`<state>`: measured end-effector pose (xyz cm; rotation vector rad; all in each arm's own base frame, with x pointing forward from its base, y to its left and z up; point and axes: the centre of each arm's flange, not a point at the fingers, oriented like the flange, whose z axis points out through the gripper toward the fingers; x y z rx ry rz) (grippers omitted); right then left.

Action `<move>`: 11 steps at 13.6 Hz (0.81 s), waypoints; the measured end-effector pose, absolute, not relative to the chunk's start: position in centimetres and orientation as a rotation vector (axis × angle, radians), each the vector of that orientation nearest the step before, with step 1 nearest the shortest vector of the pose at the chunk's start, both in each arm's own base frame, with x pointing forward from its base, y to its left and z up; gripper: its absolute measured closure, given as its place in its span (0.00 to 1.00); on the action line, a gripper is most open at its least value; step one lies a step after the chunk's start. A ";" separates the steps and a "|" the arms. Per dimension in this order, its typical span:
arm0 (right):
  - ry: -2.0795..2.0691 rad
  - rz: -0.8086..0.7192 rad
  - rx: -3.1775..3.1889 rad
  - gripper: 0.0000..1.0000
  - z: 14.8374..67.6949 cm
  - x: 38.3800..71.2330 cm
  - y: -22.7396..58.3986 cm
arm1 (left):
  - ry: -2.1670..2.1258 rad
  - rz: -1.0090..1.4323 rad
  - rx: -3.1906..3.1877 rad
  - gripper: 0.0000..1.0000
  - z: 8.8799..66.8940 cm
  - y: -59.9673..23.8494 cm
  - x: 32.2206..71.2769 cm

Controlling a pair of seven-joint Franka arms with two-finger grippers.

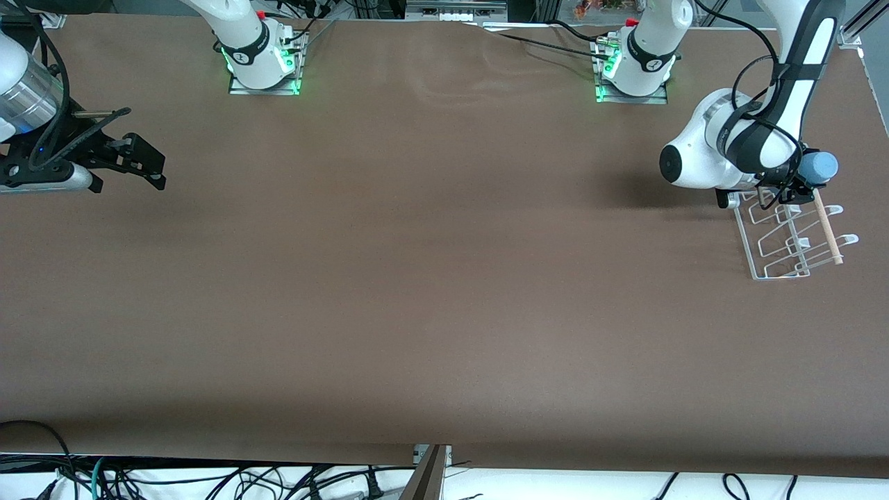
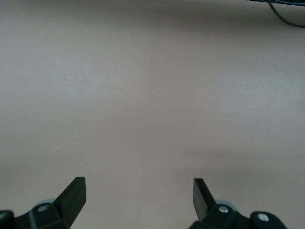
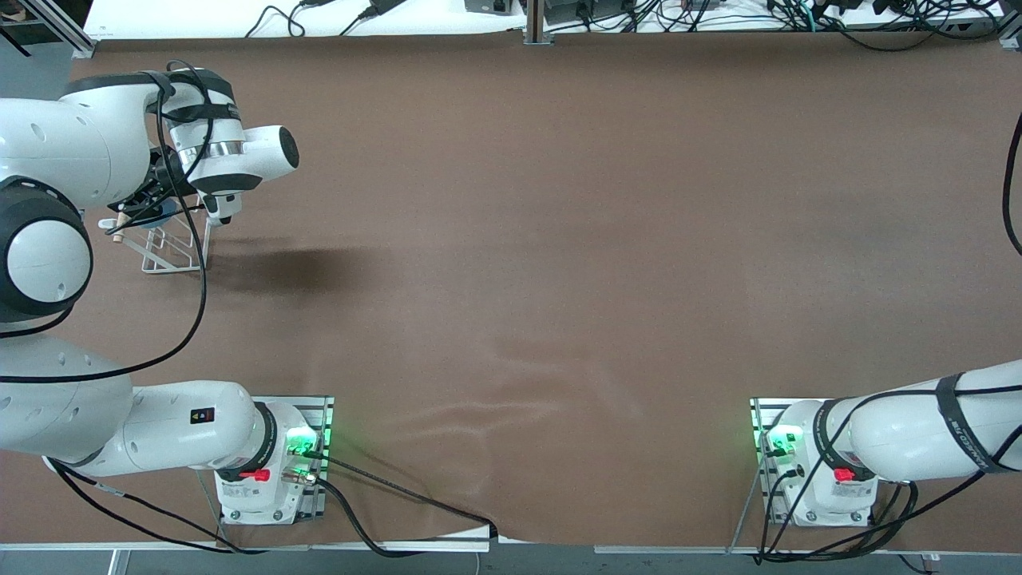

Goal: Transfer cup to left arm and place on rack
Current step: 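Lower the cup with the left gripper onto a rack peg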

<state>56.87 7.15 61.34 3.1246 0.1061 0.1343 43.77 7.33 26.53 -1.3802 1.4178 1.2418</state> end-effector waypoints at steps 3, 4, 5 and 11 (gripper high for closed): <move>0.106 0.134 3.125 0.00 61.3 56.9 7.1 | 1.422 1.212 -1.386 0.24 26.1 7.6 43.6; 0.106 0.134 3.125 0.00 61.3 56.9 7.1 | 1.424 1.205 -1.395 0.24 25.8 7.7 43.4; 0.106 0.134 3.125 0.00 61.3 56.9 7.1 | 1.422 1.201 -1.402 0.24 25.6 7.9 43.2; 0.102 0.135 3.125 0.00 61.3 56.9 7.0 | 1.413 1.147 -1.415 0.24 23.9 9.3 42.4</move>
